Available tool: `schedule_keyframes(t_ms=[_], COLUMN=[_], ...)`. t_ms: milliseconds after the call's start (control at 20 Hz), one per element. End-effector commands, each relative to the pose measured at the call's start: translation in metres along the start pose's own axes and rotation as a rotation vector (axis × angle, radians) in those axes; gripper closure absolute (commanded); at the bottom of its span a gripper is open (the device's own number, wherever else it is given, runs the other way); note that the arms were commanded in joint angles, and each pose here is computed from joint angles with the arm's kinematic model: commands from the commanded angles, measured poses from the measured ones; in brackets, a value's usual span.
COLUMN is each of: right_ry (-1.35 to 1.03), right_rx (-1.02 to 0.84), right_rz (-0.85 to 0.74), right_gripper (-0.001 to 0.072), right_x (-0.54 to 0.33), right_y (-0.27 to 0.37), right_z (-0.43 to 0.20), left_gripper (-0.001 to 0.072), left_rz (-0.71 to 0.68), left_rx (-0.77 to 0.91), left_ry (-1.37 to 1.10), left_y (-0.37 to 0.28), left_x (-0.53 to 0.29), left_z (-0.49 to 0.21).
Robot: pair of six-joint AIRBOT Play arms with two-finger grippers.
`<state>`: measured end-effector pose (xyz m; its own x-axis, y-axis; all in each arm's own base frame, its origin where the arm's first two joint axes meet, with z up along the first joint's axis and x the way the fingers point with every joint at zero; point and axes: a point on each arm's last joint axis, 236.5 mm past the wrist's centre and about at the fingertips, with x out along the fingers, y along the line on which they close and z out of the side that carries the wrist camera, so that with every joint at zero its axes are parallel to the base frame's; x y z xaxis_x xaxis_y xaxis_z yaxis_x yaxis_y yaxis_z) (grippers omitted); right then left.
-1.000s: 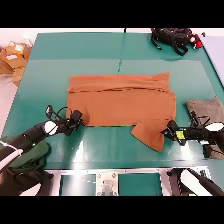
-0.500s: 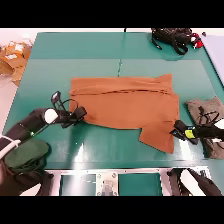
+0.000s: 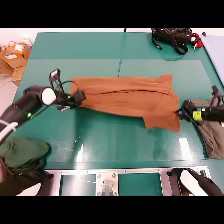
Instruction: Fold the shirts.
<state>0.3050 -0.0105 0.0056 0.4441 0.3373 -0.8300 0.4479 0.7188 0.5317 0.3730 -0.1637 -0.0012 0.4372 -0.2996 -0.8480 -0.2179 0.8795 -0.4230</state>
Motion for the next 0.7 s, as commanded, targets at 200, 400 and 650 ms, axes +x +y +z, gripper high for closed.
schedule_keyframes(t_ms=[200, 400, 650], right_ry=[-0.036, 0.004, -0.034], right_rx=[-0.118, -0.127, -0.107], right_rz=[0.112, 0.113, 0.116], right_gripper=[0.0687, 0.0687, 0.0686], right_x=[0.058, 0.117, 0.168], right_y=[0.094, 0.103, 0.095], right_z=[0.113, 0.152, 0.195], left_gripper=[0.0687, 0.0686, 0.0685], left_rz=[-0.032, -0.045, -0.068], left_rx=[0.043, 0.079, 0.090], left_ry=[-0.105, -0.131, -0.178], left_y=[-0.013, -0.026, -0.035], left_x=[0.031, 0.080, 0.117], left_z=[0.099, 0.137, 0.165])
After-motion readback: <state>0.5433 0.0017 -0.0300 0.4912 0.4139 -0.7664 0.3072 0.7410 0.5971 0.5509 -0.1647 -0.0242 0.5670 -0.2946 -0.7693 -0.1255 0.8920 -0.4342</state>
